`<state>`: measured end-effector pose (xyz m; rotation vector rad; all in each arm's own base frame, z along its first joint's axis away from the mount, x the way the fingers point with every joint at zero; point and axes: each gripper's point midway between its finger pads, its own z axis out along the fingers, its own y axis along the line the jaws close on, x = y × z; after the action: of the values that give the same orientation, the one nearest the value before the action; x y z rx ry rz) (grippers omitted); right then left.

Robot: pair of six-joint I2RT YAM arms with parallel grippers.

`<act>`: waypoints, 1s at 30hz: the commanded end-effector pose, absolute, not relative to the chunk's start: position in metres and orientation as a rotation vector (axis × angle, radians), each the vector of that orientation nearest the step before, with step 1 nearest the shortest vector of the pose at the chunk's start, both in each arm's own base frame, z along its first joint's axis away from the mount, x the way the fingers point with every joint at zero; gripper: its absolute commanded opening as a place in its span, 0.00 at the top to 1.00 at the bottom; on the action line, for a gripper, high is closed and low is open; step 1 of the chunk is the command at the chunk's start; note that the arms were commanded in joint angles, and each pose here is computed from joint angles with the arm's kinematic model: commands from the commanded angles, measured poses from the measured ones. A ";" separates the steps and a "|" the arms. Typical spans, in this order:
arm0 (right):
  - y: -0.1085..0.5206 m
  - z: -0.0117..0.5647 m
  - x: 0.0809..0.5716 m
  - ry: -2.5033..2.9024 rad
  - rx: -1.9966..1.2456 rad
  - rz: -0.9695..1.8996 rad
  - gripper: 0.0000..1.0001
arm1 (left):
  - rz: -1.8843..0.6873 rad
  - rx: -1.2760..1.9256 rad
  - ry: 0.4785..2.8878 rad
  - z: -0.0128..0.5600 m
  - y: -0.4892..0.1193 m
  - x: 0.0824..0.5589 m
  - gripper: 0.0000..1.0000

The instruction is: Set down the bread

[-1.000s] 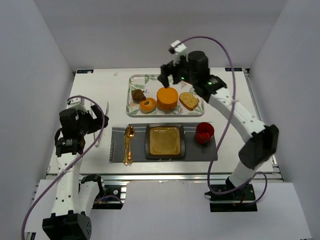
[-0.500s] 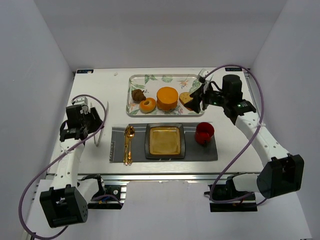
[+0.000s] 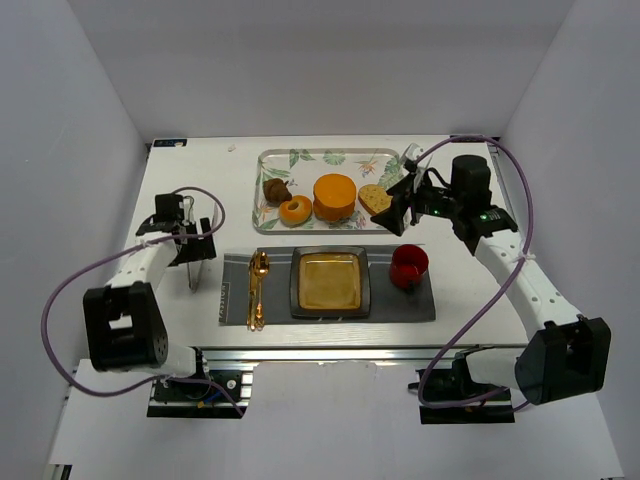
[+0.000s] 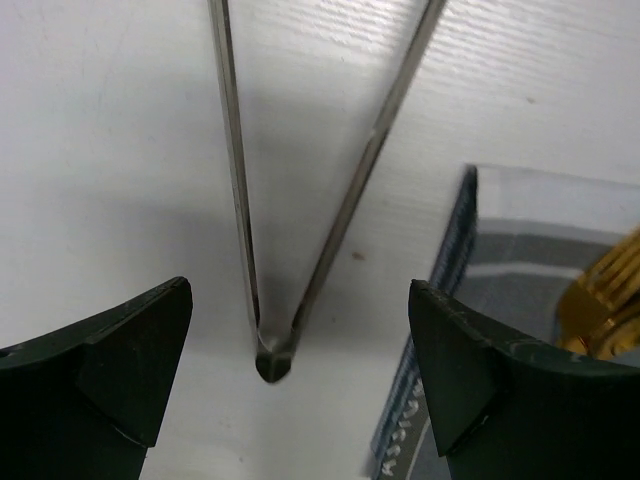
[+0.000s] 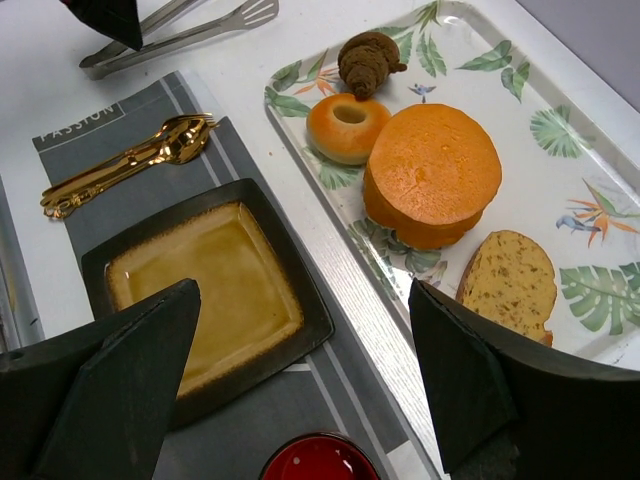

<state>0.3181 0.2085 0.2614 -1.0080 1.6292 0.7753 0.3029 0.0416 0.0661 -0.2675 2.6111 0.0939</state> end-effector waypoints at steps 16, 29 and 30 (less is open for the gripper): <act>0.186 0.283 0.337 1.613 -0.920 0.769 0.11 | 0.082 -0.012 2.637 0.021 0.041 0.339 0.17; 0.179 0.288 0.342 1.610 -0.901 0.767 0.11 | 0.078 -0.083 2.614 0.014 0.039 0.325 0.64; 0.178 0.287 0.342 1.611 -0.900 0.768 0.11 | 0.070 -0.090 2.572 0.027 0.038 0.331 0.68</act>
<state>0.3379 0.1774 0.2600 -0.8871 1.6938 0.7789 0.3354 0.0400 0.0159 -0.0698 2.5955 0.0800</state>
